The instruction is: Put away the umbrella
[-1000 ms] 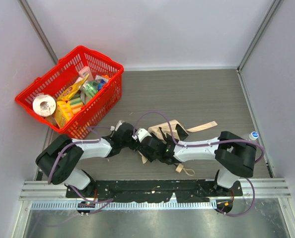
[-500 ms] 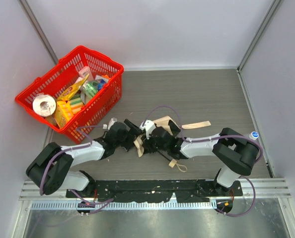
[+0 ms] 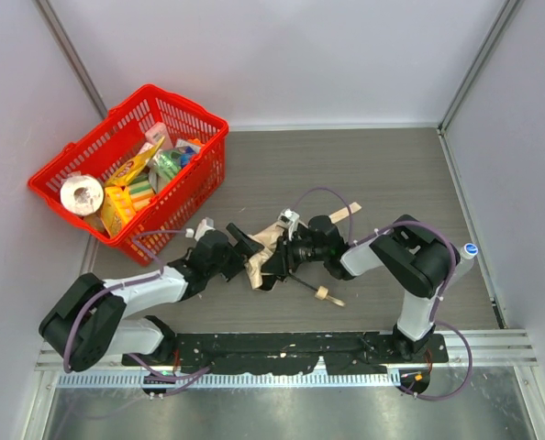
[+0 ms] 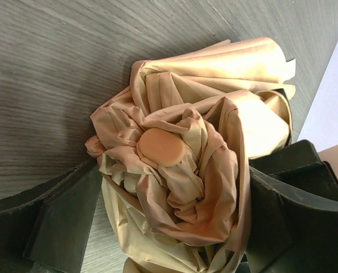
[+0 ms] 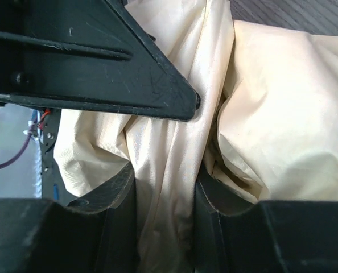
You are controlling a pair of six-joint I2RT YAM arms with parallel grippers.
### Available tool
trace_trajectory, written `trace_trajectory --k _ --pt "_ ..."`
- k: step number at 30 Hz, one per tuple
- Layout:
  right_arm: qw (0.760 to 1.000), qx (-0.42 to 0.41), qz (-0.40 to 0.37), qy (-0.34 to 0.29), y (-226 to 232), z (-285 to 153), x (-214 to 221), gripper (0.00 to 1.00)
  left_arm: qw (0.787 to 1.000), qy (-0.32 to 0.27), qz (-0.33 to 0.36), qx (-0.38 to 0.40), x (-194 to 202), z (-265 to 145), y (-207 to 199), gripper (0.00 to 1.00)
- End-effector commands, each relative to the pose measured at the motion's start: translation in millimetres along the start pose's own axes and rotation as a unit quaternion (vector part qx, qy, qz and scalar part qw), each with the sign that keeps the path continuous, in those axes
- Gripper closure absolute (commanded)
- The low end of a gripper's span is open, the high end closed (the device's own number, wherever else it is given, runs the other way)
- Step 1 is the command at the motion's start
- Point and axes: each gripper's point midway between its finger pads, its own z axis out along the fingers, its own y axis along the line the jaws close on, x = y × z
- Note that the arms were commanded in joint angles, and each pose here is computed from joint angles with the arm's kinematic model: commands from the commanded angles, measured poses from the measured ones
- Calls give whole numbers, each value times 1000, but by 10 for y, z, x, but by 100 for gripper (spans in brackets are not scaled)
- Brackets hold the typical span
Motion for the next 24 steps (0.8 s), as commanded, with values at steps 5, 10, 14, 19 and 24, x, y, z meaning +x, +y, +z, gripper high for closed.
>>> trace_trajectory --k 5,10,14,19,24 --pt "987 -49 119 91 112 -87 559 99 999 -18 -10 -35 5 191 281 20" --pt "986 -57 124 94 129 -84 561 99 999 -17 -21 -31 31 279 311 60" --pt "987 -30 116 108 76 -93 543 98 999 -16 -6 -42 30 273 348 91" --pt "984 88 81 130 -53 -167 361 68 999 1 -9 -50 109 229 447 100" --pt "974 198 16 110 48 -448 -129 46 999 14 -15 -47 164 183 460 100"
